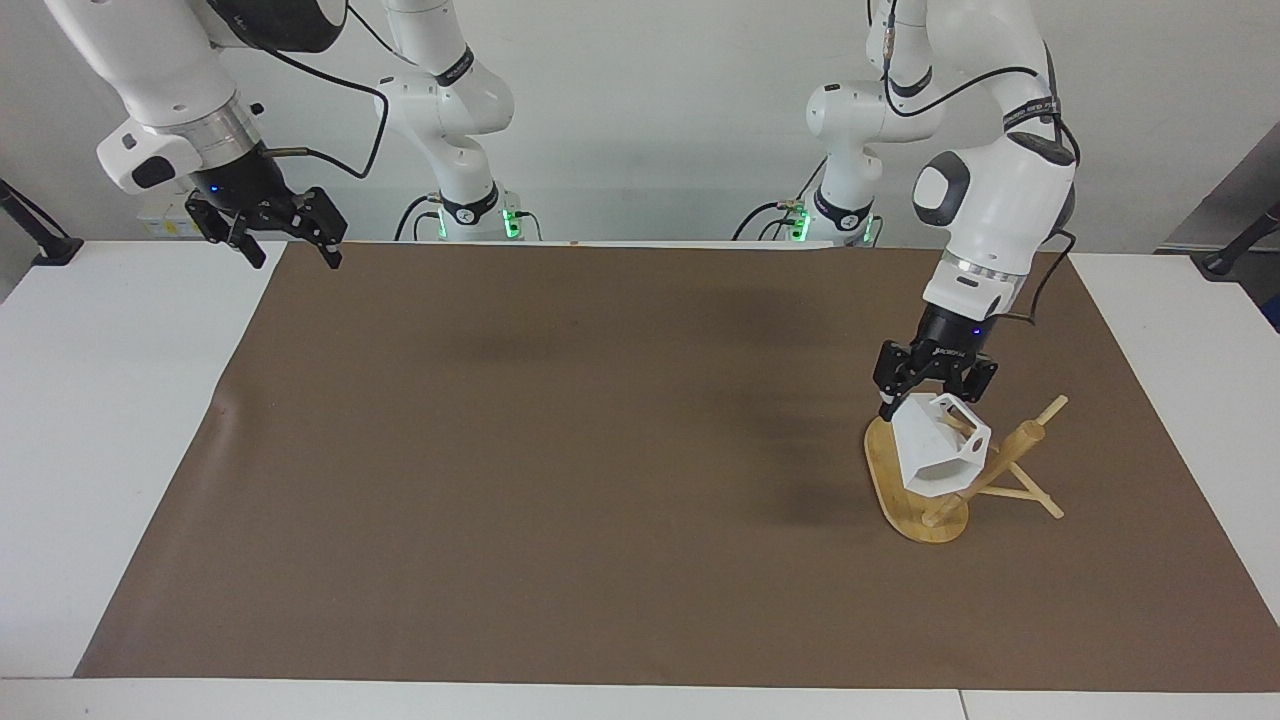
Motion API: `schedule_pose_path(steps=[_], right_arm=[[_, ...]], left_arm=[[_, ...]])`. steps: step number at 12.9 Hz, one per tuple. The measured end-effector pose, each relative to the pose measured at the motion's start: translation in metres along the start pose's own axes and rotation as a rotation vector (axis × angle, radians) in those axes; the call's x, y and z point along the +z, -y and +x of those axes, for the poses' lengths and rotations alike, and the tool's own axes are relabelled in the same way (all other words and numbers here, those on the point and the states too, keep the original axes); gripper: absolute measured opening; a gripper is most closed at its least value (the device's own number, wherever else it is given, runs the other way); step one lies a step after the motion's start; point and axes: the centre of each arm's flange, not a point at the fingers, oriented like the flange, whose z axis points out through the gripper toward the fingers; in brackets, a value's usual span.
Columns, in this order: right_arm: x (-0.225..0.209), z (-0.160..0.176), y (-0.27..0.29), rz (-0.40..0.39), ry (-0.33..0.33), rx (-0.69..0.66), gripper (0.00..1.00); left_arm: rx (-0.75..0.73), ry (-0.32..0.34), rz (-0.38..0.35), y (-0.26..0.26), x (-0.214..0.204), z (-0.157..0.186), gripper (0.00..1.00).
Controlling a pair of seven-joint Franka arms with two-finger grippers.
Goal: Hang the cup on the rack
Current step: 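Lower the cup handle onto the peg with the left gripper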
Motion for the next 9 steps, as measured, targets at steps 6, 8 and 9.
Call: schedule_pose_path(steps=[6, 8, 9], right_arm=[[-0.0001, 0.0, 0.0, 0.0, 0.0, 0.0, 1.0], [-0.0001, 0.0, 0.0, 0.0, 0.0, 0.0, 1.0], [-0.0001, 0.0, 0.0, 0.0, 0.0, 0.0, 1.0]], left_arm=[[-0.094, 0.024, 0.009, 0.0102, 0.0077, -0.003, 0.72], [-0.095, 0.026, 0.009, 0.0101, 0.0078, -0.0032, 0.73], [-0.094, 0.025, 0.009, 0.0098, 0.0072, -0.0026, 0.8]])
